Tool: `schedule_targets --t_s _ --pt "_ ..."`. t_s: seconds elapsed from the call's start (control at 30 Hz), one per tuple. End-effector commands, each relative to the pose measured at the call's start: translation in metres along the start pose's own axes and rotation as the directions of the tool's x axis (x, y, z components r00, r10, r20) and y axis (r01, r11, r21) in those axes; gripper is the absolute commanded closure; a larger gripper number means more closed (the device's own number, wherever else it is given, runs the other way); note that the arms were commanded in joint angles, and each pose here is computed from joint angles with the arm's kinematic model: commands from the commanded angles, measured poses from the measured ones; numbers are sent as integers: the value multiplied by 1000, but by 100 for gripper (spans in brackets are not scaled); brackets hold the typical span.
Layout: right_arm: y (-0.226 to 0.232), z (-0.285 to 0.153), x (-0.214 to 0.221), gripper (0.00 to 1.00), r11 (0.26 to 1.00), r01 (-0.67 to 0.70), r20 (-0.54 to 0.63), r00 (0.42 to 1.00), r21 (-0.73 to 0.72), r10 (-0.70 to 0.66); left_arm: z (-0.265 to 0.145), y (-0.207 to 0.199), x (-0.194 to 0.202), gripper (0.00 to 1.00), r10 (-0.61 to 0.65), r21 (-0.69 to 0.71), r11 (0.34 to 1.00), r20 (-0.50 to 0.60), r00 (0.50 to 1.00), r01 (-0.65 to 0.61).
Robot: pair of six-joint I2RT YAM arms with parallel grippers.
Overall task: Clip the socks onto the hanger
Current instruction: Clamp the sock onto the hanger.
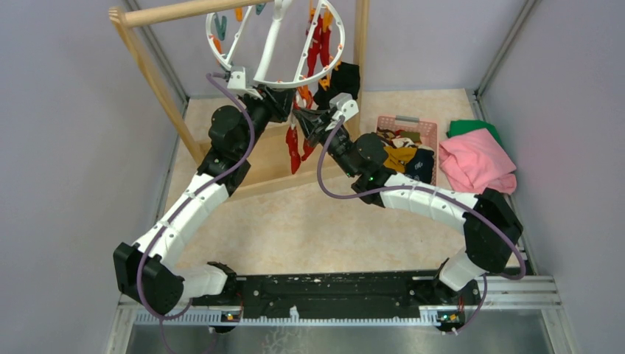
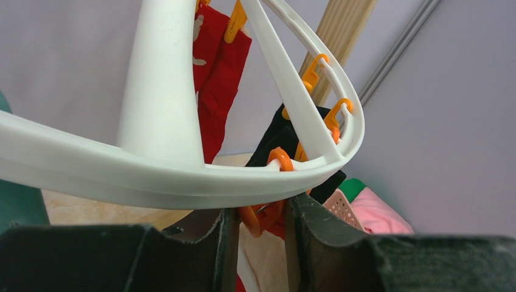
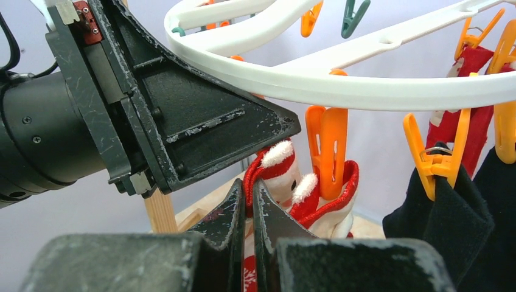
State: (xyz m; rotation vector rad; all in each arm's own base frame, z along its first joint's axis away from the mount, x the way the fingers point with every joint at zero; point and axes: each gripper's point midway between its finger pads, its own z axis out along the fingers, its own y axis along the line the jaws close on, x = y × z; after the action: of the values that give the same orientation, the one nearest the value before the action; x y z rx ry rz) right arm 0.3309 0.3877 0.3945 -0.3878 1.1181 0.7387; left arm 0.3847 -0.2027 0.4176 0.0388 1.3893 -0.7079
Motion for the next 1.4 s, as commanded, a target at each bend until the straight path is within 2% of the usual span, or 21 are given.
schedule_targets --t_s 0.0,0.2,0.27,0.4,0.53,0.77,0.87,1.0,1.17,1.27,1.37 --pt "11 3 -56 100 999 -12 132 991 -33 17 4 -8 -25 94 -11 15 1000 70 998 10" --pt "10 2 -54 100 999 -14 127 992 -30 18 4 -9 -27 89 -15 20 1000 75 997 13" --pt "9 2 -54 100 1000 -14 125 992 -25 17 3 -9 -27 81 -19 21 1000 73 997 18" --pt "8 2 -52 100 1000 -14 118 993 -21 16 1 -10 -30 58 -26 18 1000 83 996 25" --pt "8 2 -50 100 1000 -15 114 993 -20 17 -2 -11 -34 43 -26 21 999 89 996 24" --pt "7 0 -48 100 1000 -18 114 993 -12 19 -12 -15 -40 32 -27 33 999 100 995 24" --pt "5 -3 -48 100 1000 -14 114 993 -4 14 -23 -24 -41 27 -20 80 997 96 995 12" --pt "4 -8 -47 84 1000 -9 112 994 -7 10 -46 -35 -40 20 2 152 988 106 994 -18" --pt "6 -16 -45 59 1000 -5 99 995 -27 8 -78 -46 -35 17 39 222 973 102 994 -61" --pt "12 -29 -46 46 996 44 100 994 -82 -36 -98 -52 -26 17 74 280 955 108 991 -102" --pt "20 -46 -41 37 984 65 81 995 -163 -52 -119 -56 -9 16 101 341 930 113 988 -134"
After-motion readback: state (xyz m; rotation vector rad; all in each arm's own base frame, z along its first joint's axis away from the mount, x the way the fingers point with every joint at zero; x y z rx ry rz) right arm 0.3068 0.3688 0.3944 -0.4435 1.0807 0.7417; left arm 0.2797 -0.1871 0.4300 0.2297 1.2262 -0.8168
